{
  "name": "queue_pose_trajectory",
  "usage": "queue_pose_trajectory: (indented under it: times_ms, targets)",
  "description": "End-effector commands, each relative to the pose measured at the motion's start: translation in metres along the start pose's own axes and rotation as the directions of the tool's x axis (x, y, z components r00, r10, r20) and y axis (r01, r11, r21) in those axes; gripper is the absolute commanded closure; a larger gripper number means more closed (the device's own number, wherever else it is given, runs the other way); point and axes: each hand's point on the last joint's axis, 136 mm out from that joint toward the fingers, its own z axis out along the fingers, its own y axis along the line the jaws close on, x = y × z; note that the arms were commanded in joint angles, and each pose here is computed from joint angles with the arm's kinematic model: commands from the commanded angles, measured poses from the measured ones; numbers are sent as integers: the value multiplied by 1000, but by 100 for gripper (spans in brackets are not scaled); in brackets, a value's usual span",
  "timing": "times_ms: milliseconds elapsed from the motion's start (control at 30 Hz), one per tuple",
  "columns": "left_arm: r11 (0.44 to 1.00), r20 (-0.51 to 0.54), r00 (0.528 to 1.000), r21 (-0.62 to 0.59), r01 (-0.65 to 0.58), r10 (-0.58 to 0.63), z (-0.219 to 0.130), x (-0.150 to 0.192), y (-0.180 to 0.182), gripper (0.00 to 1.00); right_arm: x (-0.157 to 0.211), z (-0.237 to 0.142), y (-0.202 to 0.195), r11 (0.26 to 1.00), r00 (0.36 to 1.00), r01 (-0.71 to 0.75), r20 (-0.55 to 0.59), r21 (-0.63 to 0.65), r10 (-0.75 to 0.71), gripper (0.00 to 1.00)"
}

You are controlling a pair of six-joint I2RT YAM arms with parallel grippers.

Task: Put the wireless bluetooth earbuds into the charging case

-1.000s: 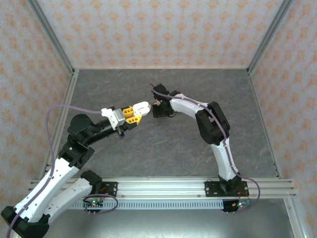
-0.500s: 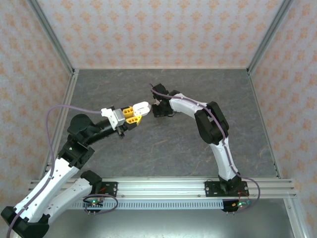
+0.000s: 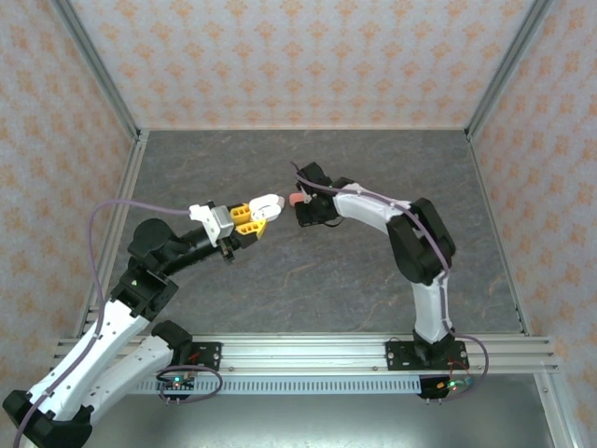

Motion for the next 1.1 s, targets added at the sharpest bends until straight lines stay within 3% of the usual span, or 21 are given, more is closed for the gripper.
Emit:
queue_pose_trajectory:
  times_ms: [0, 233, 567, 767, 1067]
  targets:
    - [999, 62, 998, -23, 24, -23, 1, -13, 4, 100, -22, -56, 15, 997, 984, 40, 176, -62, -28, 83]
    - [993, 83, 989, -8, 122, -121, 15, -9, 10, 100, -14, -158, 24, 981, 902, 128, 428, -148, -53, 83]
    - [957, 74, 955, -16, 289, -287, 43, -5, 28, 100, -9, -302, 54, 898, 633, 394, 766, -195, -111, 83]
    - [947, 43, 946, 27, 321, -322, 58, -4, 19, 100, -10, -344, 75, 841, 541, 504, 831, -197, -130, 83]
    - [944, 32, 944, 61, 326, -328, 63, -5, 9, 100, -10, -353, 103, 766, 521, 595, 842, -243, -137, 83]
